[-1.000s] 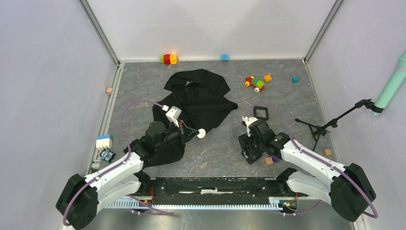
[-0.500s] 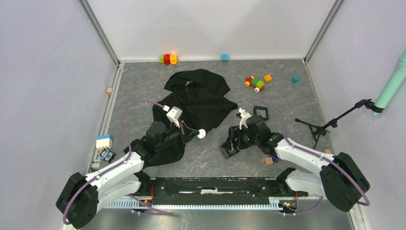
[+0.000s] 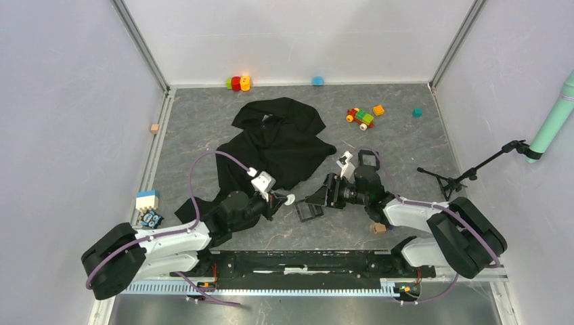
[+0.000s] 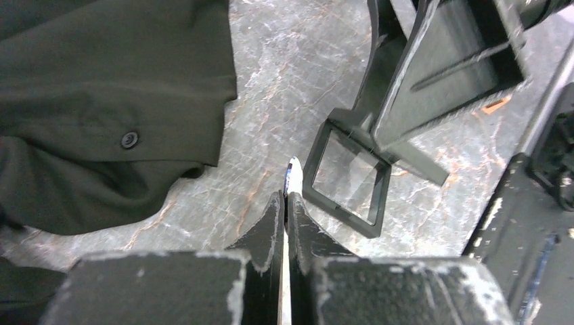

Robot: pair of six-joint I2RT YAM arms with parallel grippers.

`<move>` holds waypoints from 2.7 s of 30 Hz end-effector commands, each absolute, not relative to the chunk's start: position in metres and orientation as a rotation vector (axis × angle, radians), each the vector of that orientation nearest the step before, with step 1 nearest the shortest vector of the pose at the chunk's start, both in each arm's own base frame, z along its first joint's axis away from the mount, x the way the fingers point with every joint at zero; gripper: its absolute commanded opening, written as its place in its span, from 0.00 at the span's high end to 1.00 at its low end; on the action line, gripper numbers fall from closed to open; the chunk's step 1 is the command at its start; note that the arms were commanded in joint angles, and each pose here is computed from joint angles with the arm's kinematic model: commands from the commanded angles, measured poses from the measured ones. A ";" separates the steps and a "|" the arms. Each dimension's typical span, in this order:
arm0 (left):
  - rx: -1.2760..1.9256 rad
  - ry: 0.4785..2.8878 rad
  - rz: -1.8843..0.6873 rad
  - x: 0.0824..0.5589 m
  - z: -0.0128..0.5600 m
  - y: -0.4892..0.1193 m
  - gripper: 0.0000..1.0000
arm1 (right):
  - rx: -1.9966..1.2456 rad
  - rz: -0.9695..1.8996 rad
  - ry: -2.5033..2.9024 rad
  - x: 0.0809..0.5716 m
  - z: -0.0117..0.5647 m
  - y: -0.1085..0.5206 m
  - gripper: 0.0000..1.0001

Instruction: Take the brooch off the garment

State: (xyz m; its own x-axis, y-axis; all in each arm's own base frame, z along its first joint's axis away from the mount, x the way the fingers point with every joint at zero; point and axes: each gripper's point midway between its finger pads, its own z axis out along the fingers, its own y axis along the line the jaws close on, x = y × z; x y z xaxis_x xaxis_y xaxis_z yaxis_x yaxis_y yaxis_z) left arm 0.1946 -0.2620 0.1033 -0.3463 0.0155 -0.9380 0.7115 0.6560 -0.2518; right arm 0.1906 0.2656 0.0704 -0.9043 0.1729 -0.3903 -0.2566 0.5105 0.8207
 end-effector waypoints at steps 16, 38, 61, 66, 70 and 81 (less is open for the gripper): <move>0.802 1.377 -0.433 0.204 0.137 -0.252 0.98 | -0.172 1.457 2.296 0.199 0.079 0.279 0.35; 1.241 1.150 -0.546 0.154 0.112 -0.289 0.98 | -0.226 1.636 2.321 0.182 0.090 0.291 0.38; 1.322 1.120 -0.551 0.149 0.106 -0.307 0.89 | -0.224 1.664 2.325 0.178 0.089 0.295 0.39; 1.417 1.159 -0.616 0.136 0.094 -0.314 0.83 | -0.201 1.683 2.316 0.178 0.090 0.296 0.39; 1.462 1.242 -0.694 0.127 0.085 -0.320 0.81 | -0.191 1.689 2.311 0.181 0.091 0.297 0.39; 1.404 1.295 -0.730 0.126 0.091 -0.318 0.56 | -0.164 1.655 2.320 0.189 0.086 0.293 0.39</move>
State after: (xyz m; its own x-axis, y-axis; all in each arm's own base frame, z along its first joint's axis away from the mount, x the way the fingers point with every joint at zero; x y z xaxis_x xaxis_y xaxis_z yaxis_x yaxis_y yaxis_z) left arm 0.1286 -0.3113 0.0727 0.2672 0.3734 -0.8884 0.9407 0.0989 0.3245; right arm 0.1771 0.2904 0.0765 -0.9665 0.0621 -0.2490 -0.2118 0.3552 0.9105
